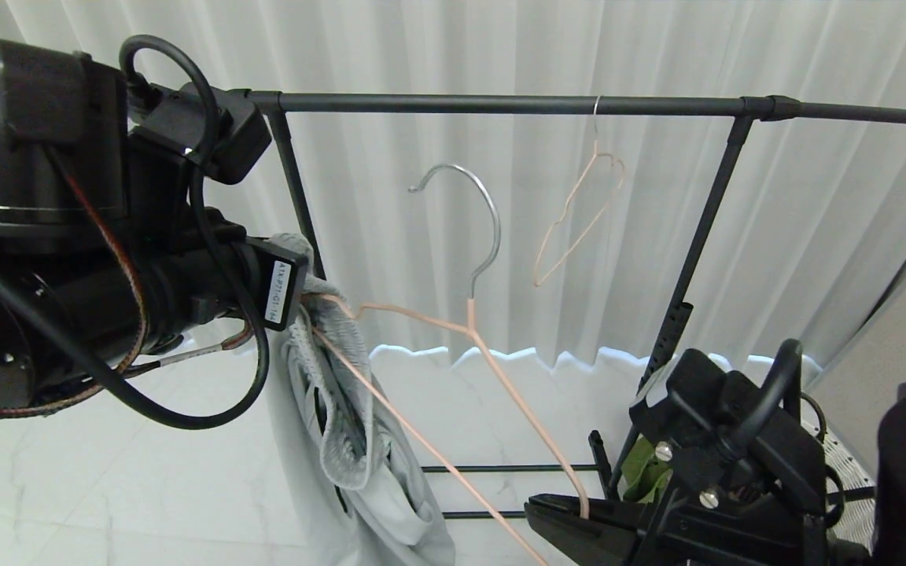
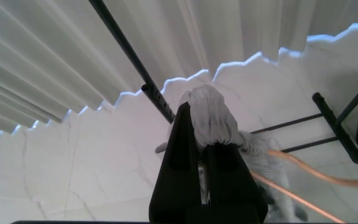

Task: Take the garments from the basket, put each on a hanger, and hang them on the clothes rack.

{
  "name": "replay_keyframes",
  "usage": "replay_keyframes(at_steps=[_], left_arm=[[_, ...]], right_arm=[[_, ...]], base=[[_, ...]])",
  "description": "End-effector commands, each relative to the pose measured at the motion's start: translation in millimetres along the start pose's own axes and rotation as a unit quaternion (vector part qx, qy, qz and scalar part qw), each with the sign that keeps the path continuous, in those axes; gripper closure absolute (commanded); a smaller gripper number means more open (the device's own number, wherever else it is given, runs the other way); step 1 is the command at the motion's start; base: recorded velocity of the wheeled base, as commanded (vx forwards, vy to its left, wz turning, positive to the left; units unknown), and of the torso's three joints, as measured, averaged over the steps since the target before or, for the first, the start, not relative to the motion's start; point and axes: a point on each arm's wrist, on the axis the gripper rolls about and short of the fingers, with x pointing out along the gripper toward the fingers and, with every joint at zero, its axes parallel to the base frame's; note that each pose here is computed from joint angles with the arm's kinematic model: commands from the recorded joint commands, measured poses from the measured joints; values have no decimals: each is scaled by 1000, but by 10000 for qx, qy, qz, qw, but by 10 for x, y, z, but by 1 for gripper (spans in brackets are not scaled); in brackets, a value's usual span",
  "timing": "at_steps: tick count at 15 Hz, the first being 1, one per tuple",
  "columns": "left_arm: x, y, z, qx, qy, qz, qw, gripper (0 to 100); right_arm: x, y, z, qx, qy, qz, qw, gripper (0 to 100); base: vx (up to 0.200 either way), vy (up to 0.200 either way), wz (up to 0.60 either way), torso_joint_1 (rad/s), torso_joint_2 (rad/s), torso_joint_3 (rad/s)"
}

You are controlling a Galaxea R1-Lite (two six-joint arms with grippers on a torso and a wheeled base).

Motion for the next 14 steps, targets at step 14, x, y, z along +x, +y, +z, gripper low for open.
replay_keyframes(at_steps=[14], left_arm=[[-124,-87,-67,200,-62,-351,9992,100]], right_arm=[[-156,0,-51,-94,-306,188,9993,100]], base=[[0,0,0,0,0,0]])
